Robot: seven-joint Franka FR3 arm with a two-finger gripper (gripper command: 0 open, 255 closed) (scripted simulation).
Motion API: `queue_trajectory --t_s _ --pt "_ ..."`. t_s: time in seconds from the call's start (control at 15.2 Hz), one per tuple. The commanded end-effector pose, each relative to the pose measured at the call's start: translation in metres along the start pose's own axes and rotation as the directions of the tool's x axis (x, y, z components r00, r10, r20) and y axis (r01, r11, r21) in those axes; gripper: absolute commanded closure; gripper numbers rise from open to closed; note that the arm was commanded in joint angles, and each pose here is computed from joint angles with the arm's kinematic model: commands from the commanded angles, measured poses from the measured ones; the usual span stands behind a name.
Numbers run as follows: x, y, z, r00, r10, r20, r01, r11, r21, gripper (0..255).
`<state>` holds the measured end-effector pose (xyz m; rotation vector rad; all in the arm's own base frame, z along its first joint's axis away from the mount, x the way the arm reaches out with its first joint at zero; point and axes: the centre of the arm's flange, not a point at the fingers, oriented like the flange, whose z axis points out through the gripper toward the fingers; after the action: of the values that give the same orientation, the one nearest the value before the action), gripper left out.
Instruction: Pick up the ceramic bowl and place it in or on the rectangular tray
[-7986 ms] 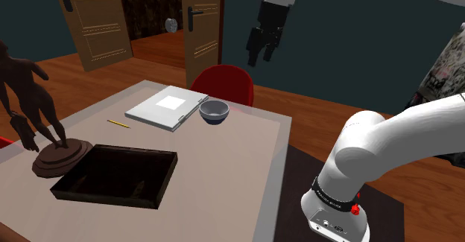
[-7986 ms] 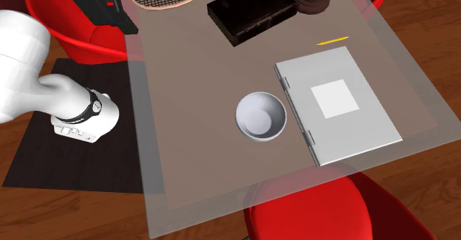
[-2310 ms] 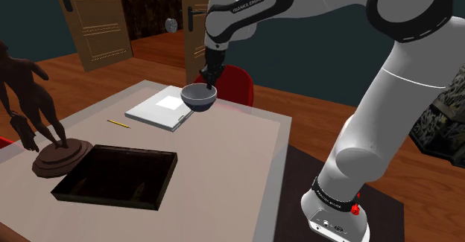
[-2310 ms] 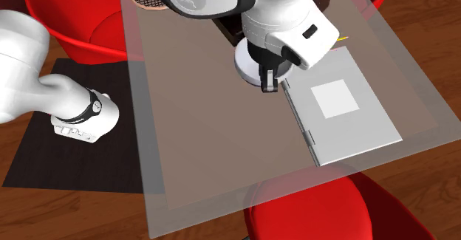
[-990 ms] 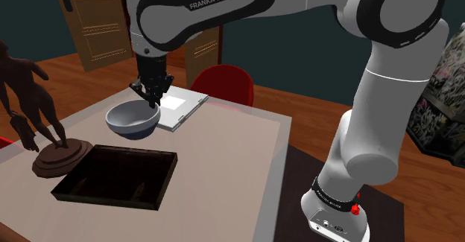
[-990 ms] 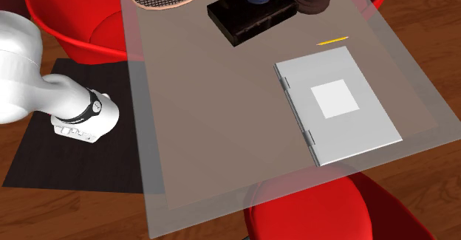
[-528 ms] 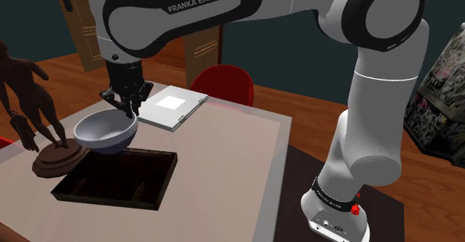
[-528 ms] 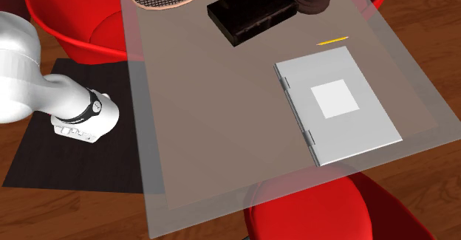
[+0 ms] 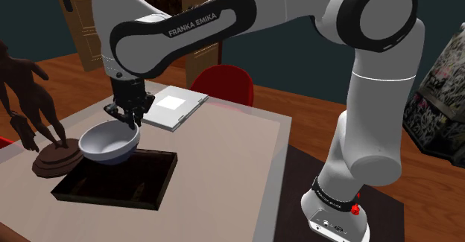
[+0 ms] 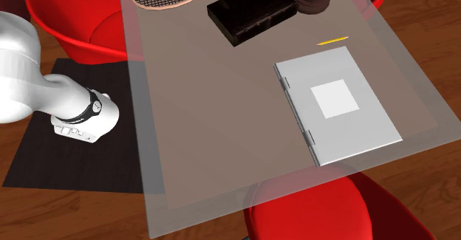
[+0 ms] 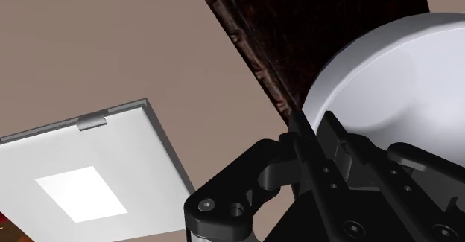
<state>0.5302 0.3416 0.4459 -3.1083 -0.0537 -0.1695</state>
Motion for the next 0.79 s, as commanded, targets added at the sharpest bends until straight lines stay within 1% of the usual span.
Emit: queue_trajectory --t_s 0.0,0.66,0.73 --pt "-0.001 0.0 0.01 1.0 0.0 -0.001 0.0 1.0 0.001 255" --pt "-0.007 0.001 0.063 1.0 0.0 -0.001 0.0 1.0 0.001 255" --pt "-0.007 0.001 0.063 1.0 0.0 -0.001 0.0 1.0 0.001 255"
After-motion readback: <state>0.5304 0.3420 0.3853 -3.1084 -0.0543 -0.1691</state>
